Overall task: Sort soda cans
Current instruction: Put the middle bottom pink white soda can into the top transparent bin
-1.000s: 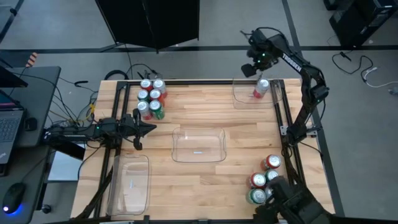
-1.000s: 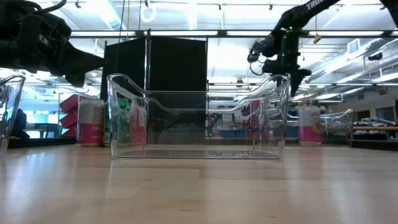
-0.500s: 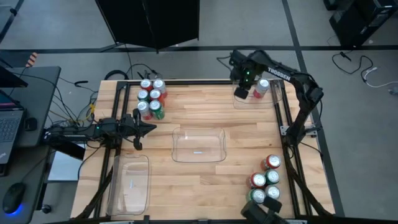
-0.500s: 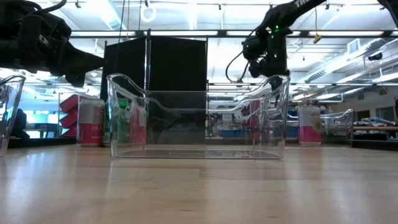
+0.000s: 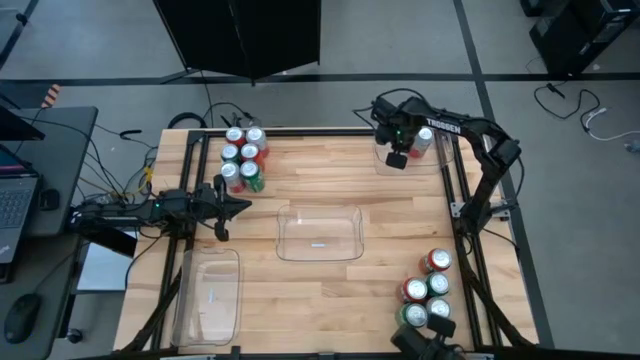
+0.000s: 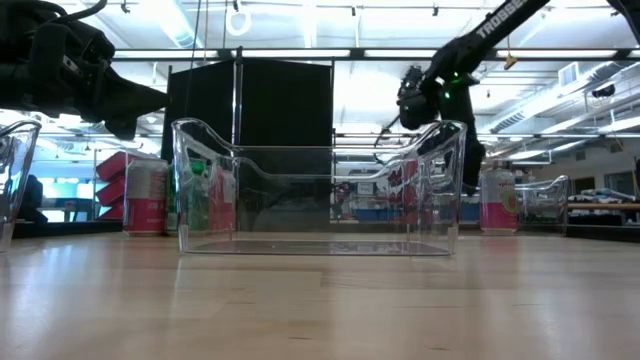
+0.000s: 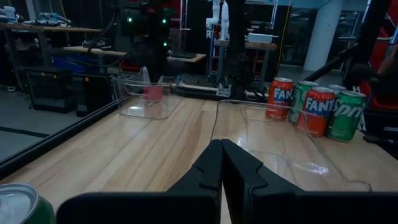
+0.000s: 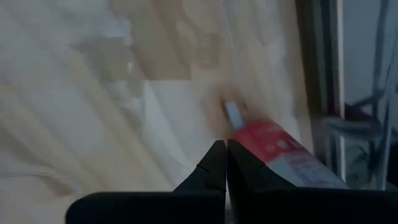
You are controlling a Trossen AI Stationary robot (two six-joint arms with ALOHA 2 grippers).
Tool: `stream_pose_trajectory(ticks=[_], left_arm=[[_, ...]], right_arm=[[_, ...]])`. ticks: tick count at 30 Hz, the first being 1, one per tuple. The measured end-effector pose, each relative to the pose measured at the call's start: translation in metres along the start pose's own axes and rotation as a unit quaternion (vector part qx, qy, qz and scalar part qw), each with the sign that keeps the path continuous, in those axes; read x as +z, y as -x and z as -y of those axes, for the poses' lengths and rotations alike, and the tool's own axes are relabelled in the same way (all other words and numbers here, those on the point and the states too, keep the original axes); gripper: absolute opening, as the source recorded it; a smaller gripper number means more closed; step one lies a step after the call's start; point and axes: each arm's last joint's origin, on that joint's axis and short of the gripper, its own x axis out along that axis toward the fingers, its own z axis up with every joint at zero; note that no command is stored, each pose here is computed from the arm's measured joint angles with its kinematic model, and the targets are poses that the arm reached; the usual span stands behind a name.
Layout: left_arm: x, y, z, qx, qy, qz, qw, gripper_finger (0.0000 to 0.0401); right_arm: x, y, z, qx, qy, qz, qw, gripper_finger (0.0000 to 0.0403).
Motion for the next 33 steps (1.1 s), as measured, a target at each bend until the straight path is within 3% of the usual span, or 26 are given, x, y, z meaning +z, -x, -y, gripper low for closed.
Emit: stream_pose_trajectory(ticks=[17, 33], left_arm=[[0.0, 0.0, 0.0, 0.0, 0.0, 0.0, 1.0, 0.0011], [0.0, 0.0, 0.0, 0.0, 0.0, 0.0, 1.0, 0.0011]], right_arm=[[-0.018, -0.021, 0.016, -0.039, -0.047, -0.054, 0.997, 0.0], [-0.036, -0.024, 0.032, -0.07, -0.148, -0.111, 0.98, 0.0]])
